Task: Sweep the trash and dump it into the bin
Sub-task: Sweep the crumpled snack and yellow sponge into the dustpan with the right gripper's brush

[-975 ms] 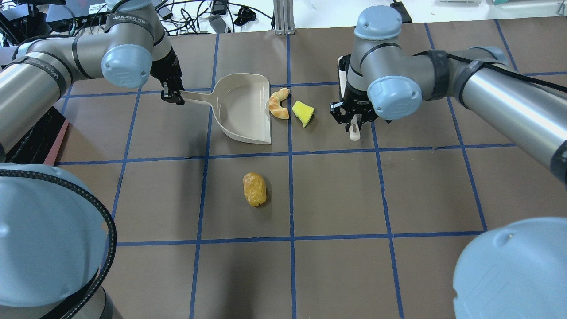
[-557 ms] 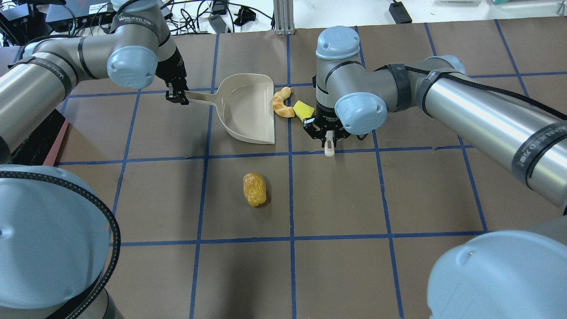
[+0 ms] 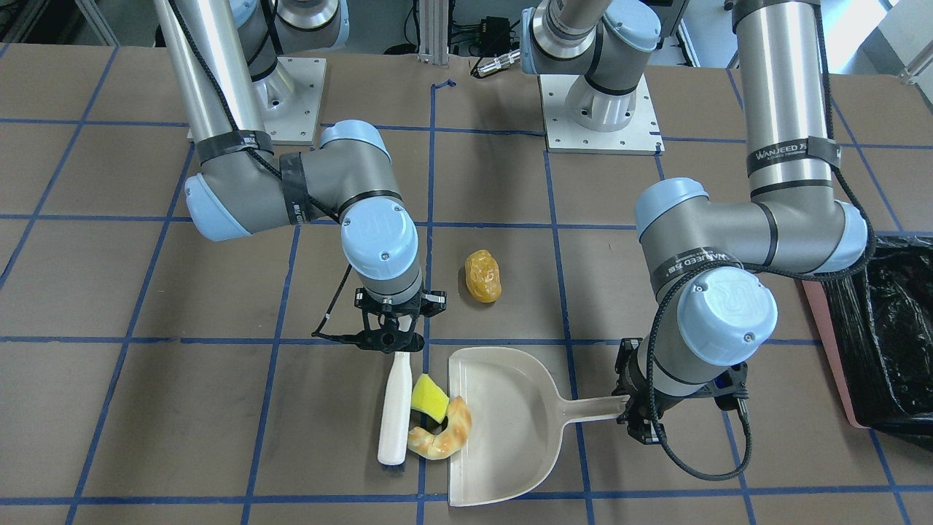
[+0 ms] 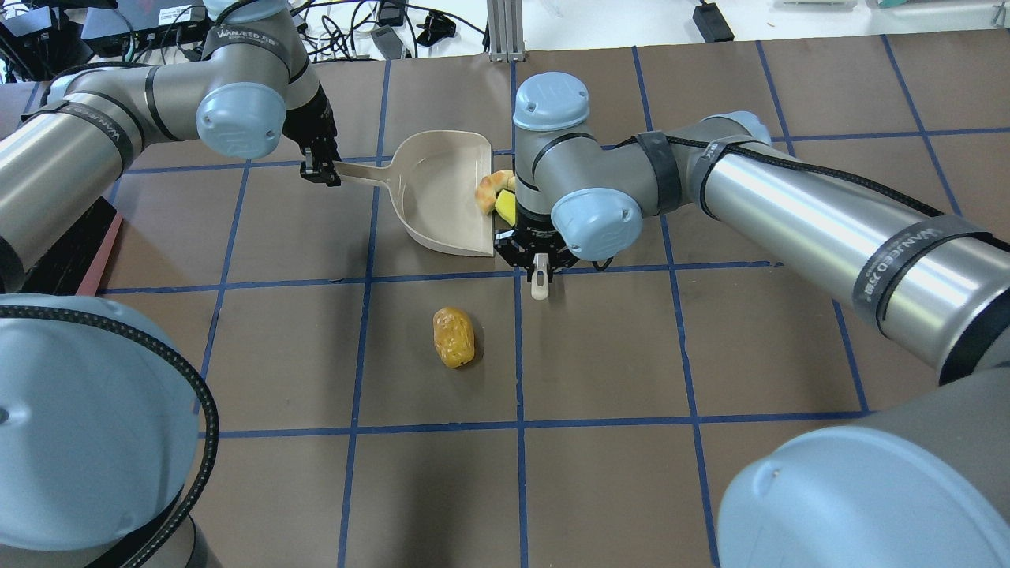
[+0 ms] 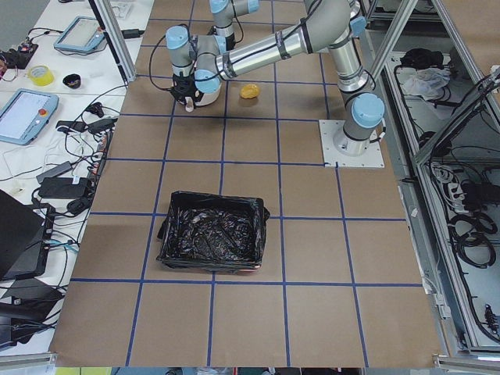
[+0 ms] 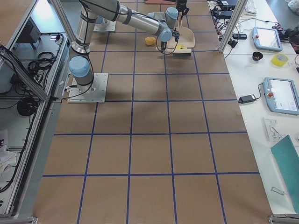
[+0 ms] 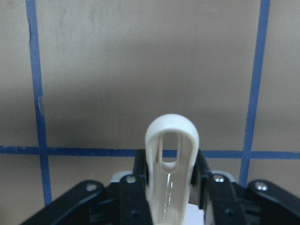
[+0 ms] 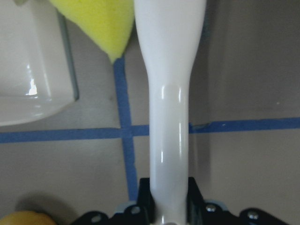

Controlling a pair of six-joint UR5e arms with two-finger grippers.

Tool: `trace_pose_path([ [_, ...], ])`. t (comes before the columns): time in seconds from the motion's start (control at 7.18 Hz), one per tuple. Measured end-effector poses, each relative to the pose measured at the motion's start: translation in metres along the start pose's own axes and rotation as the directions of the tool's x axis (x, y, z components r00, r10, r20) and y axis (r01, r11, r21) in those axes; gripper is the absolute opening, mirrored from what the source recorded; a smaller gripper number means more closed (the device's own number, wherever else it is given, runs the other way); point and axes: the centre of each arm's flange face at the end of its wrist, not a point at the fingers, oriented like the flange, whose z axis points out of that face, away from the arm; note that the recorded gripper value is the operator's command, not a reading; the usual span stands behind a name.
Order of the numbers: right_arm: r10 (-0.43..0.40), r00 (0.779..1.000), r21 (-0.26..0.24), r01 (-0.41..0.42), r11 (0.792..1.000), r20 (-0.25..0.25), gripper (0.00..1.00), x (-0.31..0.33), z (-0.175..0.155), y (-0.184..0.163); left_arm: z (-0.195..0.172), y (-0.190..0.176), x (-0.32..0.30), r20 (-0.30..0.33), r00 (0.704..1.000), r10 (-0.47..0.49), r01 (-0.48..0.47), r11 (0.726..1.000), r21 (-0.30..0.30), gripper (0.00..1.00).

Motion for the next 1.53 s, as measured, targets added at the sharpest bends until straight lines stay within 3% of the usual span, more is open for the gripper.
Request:
trace_pose_path([
  [0.28,-0.029,0.999,0.012,0.028,1.000,0.043,0.00,-0.049,-0.001,0.001,-0.001,0.004,0.000,-0.002,1.000,0.004,-0.004,1.000,-0.017,0.00],
  [0.56,-0.030,0.998,0.025,0.029,0.999,0.049,0.00,-0.073,-0.008,0.000,0.003,0.010,-0.001,0.001,0.999,0.041,-0.041,0.997,-0.062,0.00],
  [0.98,-0.032,0.998,0.018,0.033,0.999,-0.047,0.00,-0.056,-0.039,-0.003,0.021,0.005,0.003,-0.007,0.989,0.149,-0.148,0.969,-0.196,0.00],
  [1.53,0.000,0.997,-0.041,-0.003,0.999,-0.078,0.00,-0.004,-0.104,0.012,0.027,-0.029,0.007,-0.016,0.988,0.154,-0.153,0.955,-0.253,0.00],
])
